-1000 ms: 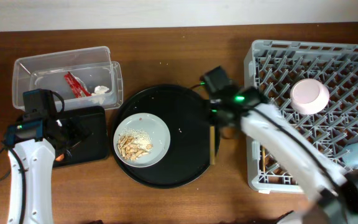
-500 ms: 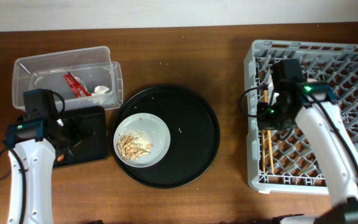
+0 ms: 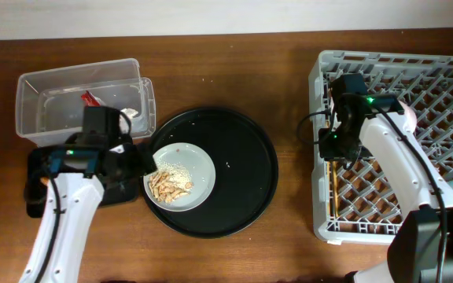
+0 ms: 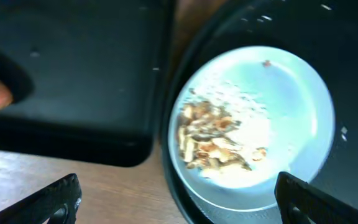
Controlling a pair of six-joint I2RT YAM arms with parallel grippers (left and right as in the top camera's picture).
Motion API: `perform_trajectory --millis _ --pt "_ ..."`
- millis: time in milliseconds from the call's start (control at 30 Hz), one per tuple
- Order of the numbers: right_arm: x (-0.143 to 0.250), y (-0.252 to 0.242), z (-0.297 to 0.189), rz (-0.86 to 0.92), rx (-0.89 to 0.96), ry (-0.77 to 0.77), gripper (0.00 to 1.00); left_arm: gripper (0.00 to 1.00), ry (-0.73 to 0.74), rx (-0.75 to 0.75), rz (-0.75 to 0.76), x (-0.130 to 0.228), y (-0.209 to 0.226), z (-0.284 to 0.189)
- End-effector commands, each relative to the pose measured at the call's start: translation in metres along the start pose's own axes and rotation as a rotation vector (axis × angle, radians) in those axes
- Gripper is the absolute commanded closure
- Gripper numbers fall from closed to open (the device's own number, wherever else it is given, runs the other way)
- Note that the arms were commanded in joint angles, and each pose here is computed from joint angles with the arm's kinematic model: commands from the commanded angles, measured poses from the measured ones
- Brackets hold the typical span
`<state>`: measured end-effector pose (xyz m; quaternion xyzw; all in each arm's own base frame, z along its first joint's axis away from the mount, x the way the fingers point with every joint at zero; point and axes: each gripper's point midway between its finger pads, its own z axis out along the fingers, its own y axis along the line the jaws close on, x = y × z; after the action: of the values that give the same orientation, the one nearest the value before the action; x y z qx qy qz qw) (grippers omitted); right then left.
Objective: Sort waste into correct bins and load items into the dishwasher rack
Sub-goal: 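Grasp the white plate rim on the round tray with left gripper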
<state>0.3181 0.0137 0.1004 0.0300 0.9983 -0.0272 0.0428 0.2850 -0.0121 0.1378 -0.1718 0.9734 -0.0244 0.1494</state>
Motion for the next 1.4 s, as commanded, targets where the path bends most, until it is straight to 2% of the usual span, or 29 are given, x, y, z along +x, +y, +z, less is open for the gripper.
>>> perform_trajectory --millis 0,133,233,400,500,600,833,1067,1367 --pt "0.003 -0.014 -0.019 0.092 -0.029 -0.041 0.67 0.01 -0.012 0.046 0.106 0.004 -0.031 0.001" --pt "0.015 -0.034 -0.045 0.198 -0.11 -0.077 0.67 0.01 0.02 0.076 0.242 0.019 -0.068 0.016" --pt "0.031 -0.044 -0.053 0.231 -0.126 -0.047 0.67 0.01 0.061 0.096 0.365 0.034 -0.098 0.036" --pt "0.065 -0.04 -0.037 0.236 -0.122 0.081 0.67 0.01 0.106 0.112 0.52 0.063 -0.136 0.065" --pt "0.082 -0.038 -0.02 0.255 -0.122 0.088 0.67 0.01 0.114 0.125 0.601 0.077 -0.152 0.072" --pt "0.098 -0.032 -0.02 0.254 -0.153 0.049 0.67 0.01 0.106 0.142 0.634 0.083 -0.166 0.08" --pt "0.102 -0.032 -0.032 0.244 -0.154 0.001 0.67 0.04 0.066 0.172 0.661 0.078 -0.183 0.096" --pt "0.103 -0.032 -0.032 0.244 -0.154 0.001 0.67 0.11 0.099 0.112 0.668 0.083 -0.177 0.125" --pt "0.103 -0.032 -0.032 0.244 -0.154 0.002 0.67 0.57 0.15 0.072 0.674 0.093 -0.169 0.147"
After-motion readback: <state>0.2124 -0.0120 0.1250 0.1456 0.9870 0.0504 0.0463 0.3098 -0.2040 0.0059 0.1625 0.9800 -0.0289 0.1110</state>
